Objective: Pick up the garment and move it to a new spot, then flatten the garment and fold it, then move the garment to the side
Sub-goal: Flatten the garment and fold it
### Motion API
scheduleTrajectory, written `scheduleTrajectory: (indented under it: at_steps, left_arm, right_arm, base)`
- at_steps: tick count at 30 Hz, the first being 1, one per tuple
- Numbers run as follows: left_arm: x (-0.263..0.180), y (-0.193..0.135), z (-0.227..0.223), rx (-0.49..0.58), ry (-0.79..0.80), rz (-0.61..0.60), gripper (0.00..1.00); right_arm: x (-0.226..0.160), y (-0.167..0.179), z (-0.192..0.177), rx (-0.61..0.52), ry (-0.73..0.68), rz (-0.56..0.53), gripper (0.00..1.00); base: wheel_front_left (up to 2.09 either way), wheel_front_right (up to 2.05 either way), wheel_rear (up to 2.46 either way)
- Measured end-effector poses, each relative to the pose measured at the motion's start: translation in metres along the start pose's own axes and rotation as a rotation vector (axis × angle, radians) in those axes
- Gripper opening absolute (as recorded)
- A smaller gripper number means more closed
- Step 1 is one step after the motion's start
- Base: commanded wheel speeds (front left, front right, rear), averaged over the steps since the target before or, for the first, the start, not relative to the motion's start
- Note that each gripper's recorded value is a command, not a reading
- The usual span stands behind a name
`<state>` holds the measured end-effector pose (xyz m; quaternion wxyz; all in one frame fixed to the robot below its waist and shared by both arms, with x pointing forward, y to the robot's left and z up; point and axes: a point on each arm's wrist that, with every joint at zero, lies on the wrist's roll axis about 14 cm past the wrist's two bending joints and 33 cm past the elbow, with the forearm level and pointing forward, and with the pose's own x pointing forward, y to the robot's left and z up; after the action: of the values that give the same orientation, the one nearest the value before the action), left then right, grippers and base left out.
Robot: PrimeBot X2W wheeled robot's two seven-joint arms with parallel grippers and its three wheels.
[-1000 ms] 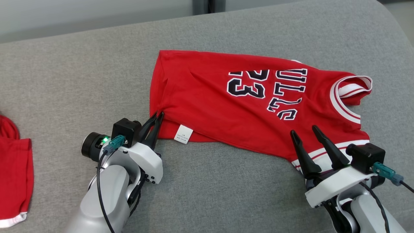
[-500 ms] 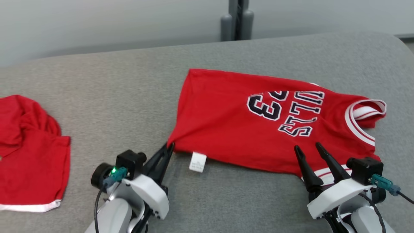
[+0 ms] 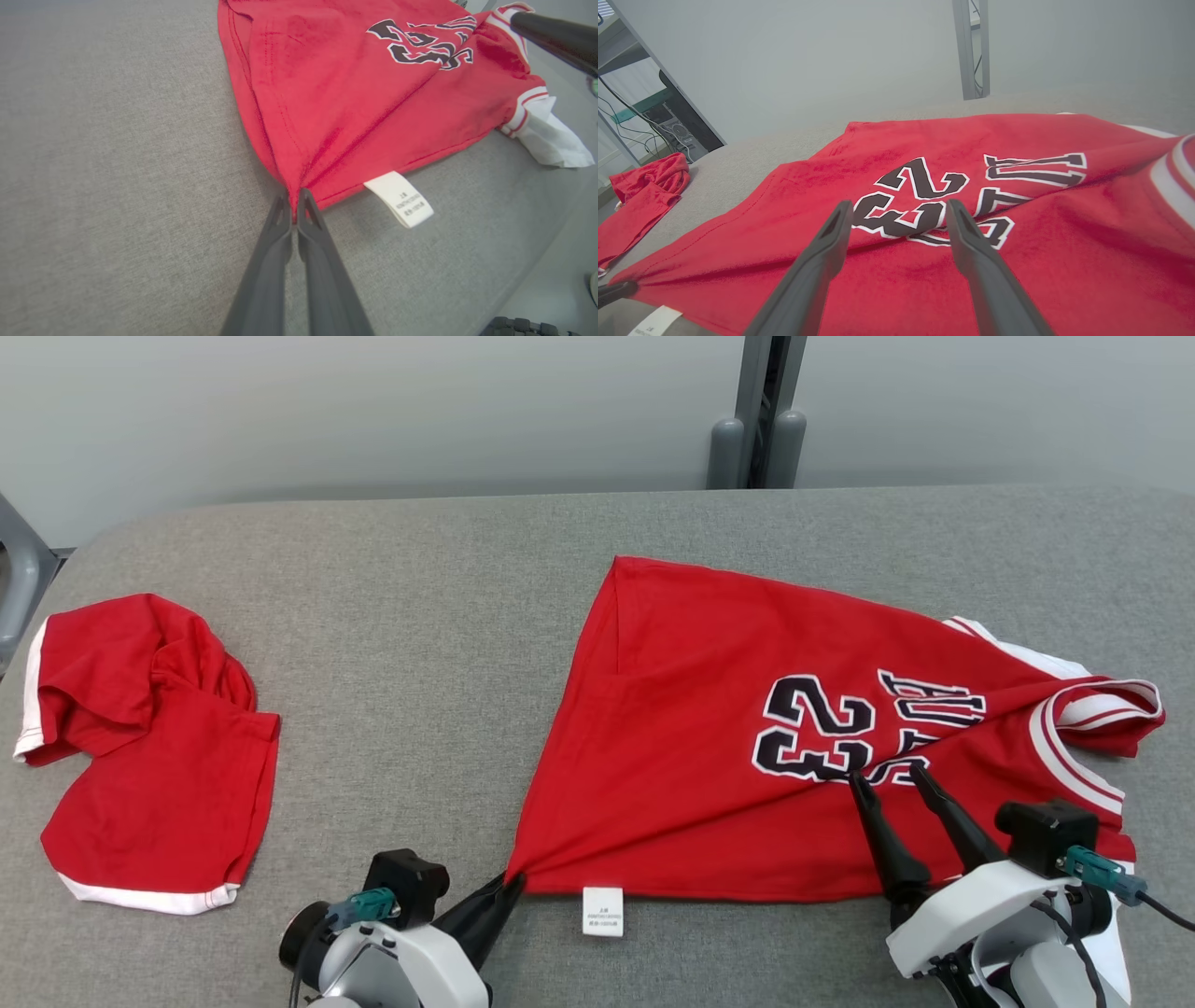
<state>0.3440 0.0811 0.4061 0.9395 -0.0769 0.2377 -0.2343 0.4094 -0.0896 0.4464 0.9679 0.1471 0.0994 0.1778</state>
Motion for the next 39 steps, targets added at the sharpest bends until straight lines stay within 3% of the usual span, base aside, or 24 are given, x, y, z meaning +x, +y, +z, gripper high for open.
scheduleTrajectory:
  at_steps: [1, 2, 8, 16, 21, 31, 39]
  left_arm:
    - [-0.002, 0.001, -0.002, 0.000, 0.004, 0.004, 0.57]
    - [-0.003, 0.003, 0.001, 0.006, -0.009, 0.018, 1.00]
    - [-0.006, 0.015, 0.025, -0.013, -0.121, 0.091, 1.00]
    - [-0.018, 0.033, 0.051, -0.115, -0.290, 0.184, 1.00]
    - [-0.020, 0.028, 0.045, -0.259, -0.322, 0.187, 1.00]
    - [-0.006, 0.013, 0.014, -0.352, -0.200, 0.155, 1.00]
    - [0.007, 0.011, -0.014, -0.326, -0.070, 0.158, 1.00]
  right_arm:
    - [0.000, 0.000, 0.000, -0.001, 0.000, 0.001, 1.00]
    - [0.000, 0.000, 0.000, -0.001, 0.000, 0.001, 1.00]
    - [-0.003, -0.001, 0.005, -0.007, -0.010, -0.005, 1.00]
    - [-0.009, -0.005, 0.007, -0.029, -0.005, -0.013, 1.00]
    - [-0.011, -0.003, 0.006, -0.037, 0.003, -0.007, 1.00]
    - [-0.009, -0.003, 0.005, -0.037, 0.009, -0.006, 1.00]
    - [-0.012, -0.015, -0.001, -0.030, 0.020, -0.041, 1.00]
  base:
    - [0.00, 0.00, 0.00]
    - [0.00, 0.00, 0.00]
    - [0.00, 0.00, 0.00]
    - [0.00, 0.00, 0.00]
    - [0.00, 0.00, 0.00]
    - [0.00, 0.00, 0.00]
    - [0.00, 0.00, 0.00]
